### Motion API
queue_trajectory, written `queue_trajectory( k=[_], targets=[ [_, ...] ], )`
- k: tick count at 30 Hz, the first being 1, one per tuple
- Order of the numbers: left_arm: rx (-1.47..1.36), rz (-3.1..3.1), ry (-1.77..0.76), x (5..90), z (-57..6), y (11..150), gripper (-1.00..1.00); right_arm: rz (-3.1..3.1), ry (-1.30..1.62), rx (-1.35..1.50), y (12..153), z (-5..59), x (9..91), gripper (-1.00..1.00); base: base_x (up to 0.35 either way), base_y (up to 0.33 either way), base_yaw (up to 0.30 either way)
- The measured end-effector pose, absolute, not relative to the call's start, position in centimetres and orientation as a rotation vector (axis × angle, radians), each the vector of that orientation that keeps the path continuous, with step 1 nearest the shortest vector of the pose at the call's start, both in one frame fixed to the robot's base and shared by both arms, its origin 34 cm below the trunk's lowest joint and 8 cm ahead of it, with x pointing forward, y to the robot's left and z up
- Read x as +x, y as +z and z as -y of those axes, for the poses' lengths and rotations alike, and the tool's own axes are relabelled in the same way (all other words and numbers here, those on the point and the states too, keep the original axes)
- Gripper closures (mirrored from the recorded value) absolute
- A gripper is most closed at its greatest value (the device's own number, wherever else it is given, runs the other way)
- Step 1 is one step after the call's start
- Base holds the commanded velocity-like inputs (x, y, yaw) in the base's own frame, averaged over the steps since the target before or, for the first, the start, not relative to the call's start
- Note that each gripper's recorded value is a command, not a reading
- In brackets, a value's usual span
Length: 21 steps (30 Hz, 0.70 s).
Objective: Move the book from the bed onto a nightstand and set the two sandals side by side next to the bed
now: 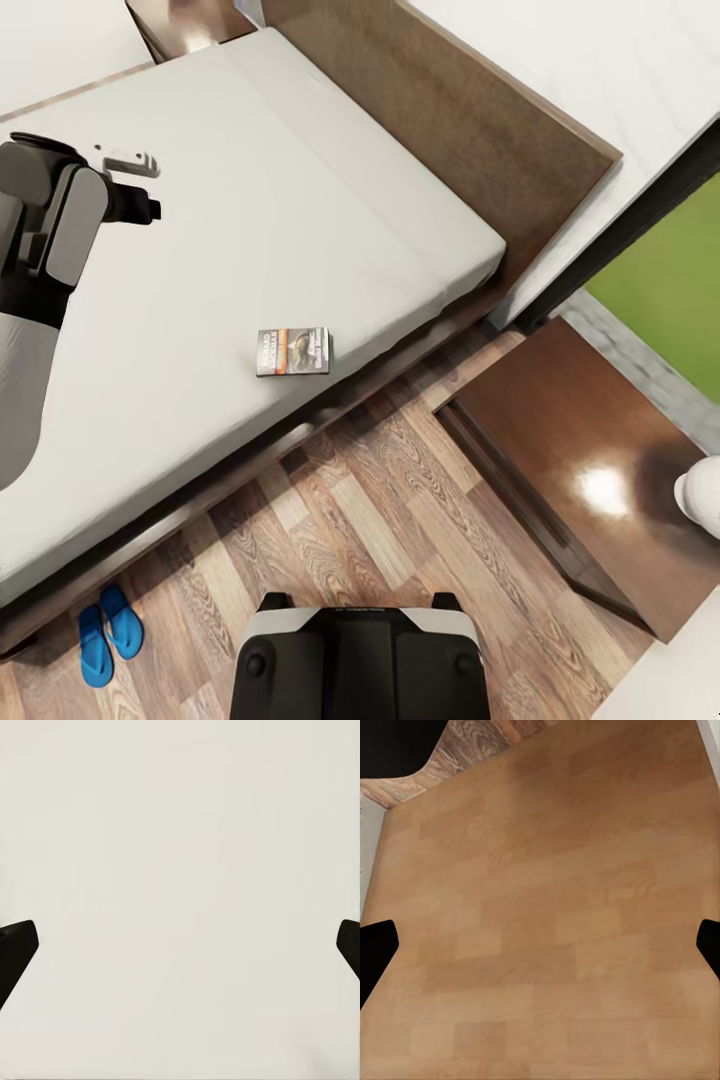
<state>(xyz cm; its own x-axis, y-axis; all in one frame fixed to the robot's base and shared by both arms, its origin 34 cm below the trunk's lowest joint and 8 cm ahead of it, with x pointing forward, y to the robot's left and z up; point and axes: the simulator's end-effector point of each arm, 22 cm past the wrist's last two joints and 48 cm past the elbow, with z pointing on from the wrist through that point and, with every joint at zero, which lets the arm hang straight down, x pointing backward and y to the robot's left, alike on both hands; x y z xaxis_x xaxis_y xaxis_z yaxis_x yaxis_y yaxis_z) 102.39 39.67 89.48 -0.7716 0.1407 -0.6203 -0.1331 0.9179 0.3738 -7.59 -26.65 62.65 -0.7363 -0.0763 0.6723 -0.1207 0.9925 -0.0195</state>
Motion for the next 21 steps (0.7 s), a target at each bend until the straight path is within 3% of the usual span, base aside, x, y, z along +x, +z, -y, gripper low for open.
queue_trajectory(
  k=[21],
  targets=[
    [-0.021,-2.503,0.683,96.8,-46.3,86.1,-1.00,2.402,0.082,0.138,64.5,26.8,-8.3,-1.00,0.000,0.000,0.000]
  ],
)
